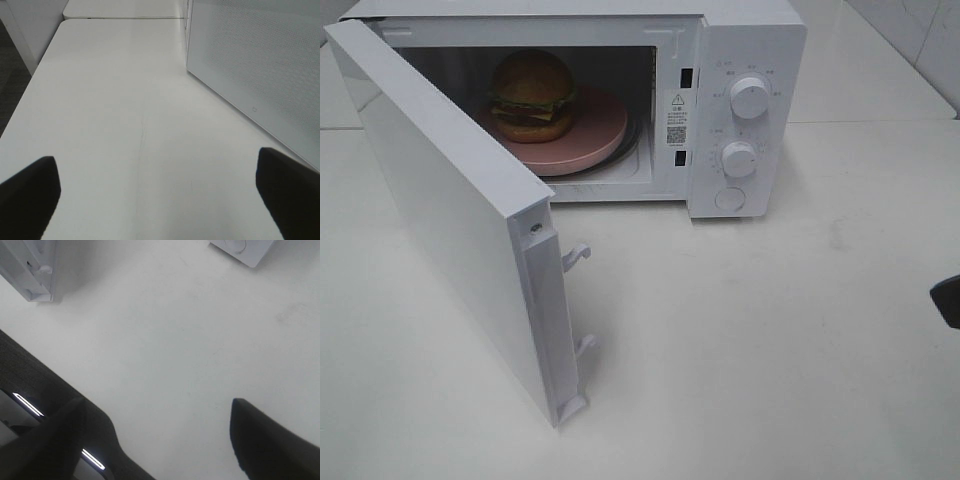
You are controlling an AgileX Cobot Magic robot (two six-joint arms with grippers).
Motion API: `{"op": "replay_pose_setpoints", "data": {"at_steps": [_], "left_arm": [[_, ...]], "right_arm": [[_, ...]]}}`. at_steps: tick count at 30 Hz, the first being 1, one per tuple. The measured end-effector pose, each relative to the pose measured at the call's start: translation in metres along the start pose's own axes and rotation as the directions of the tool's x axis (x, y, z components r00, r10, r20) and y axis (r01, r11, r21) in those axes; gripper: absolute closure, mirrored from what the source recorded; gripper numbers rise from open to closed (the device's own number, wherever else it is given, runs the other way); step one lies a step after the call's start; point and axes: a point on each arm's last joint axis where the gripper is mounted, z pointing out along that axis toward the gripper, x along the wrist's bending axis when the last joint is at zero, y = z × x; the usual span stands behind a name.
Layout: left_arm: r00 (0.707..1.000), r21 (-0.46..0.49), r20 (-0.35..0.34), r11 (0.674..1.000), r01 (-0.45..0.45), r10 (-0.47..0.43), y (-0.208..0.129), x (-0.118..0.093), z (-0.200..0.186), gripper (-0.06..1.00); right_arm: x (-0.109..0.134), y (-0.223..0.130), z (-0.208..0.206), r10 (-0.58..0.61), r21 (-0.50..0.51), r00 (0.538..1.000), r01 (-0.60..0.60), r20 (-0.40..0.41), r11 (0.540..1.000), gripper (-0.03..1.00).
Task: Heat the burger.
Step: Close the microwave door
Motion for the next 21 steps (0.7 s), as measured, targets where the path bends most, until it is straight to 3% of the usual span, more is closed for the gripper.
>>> {"op": "replay_pose_setpoints", "data": {"at_steps": [14, 21], "left_arm": [[1.0, 0.0, 0.0, 1.0, 0.0, 0.0, 0.0, 0.0, 0.0, -0.04], [1.0, 0.0, 0.0, 1.0, 0.0, 0.0, 0.0, 0.0, 0.0, -0.04]], "right_arm": [[-0.004, -0.053, -0.031, 0.043, -0.133, 0.998, -0.036, 0.05, 0.99, 0.2], [-0.009, -0.068, -0.039, 0.189, -0.179, 0.975, -0.167, 0.116, 0.97, 0.2]]}}
